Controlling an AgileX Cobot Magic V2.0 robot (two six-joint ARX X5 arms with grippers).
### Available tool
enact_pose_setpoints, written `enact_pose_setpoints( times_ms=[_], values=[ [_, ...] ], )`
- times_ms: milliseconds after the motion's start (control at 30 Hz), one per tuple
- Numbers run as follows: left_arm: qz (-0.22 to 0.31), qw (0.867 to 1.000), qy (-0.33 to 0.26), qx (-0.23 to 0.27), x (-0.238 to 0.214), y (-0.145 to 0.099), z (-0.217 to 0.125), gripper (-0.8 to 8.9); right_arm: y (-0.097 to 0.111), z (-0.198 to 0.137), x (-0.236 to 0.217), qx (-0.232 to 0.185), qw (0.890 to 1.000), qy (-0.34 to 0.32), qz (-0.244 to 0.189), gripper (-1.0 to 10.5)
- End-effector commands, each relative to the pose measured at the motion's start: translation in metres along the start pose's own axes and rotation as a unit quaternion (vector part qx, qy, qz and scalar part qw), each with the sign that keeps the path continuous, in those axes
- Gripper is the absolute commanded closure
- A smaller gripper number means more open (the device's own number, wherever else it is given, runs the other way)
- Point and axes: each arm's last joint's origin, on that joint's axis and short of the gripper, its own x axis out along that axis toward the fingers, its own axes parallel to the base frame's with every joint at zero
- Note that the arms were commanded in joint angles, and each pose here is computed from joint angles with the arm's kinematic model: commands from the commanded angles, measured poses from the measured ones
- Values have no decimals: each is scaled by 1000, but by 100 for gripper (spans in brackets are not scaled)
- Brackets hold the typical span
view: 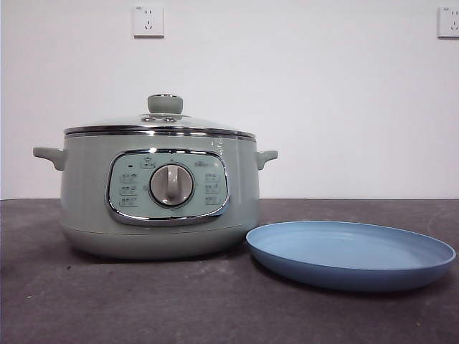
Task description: Take the potato out from the steamer,put the potato on the plate,close the lid
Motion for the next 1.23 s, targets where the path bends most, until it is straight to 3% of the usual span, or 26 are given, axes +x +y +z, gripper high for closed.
enact_pose_setpoints(
  times_ms=[33, 167, 267, 533, 700, 933, 1000, 1133, 1233],
  values=[
    [-10, 1000, 18, 17, -3, -8, 14, 822, 9, 18, -3, -2, 1000, 14, 12, 958],
    [-36, 996, 66, 38, -5, -18, 30, 822, 23, 44, -4, -32, 996, 67, 39, 958],
    [-55, 992, 104, 53, -5, -24, 40, 822, 33, 61, -4, -56, 988, 126, 68, 958],
    [-71, 977, 182, 84, -8, -35, 59, 822, 47, 88, 0, -114, 947, 278, 111, 958],
    [-80, 970, 204, 101, -13, -41, 66, 822, 52, 91, 4, -121, 924, 339, 129, 958],
    [-80, 969, 211, 100, -15, -43, 66, 810, 55, 90, 7, -121, 916, 354, 143, 937],
    [-79, 969, 211, 98, -15, -43, 66, 737, 55, 90, 7, -121, 916, 354, 143, 841],
    [-78, 969, 211, 99, -15, -43, 66, 343, 55, 90, 7, -110, 918, 356, 139, 387],
    [-79, 970, 209, 99, -15, -43, 67, 291, 55, 90, 7, -109, 918, 356, 138, 309]
  ],
)
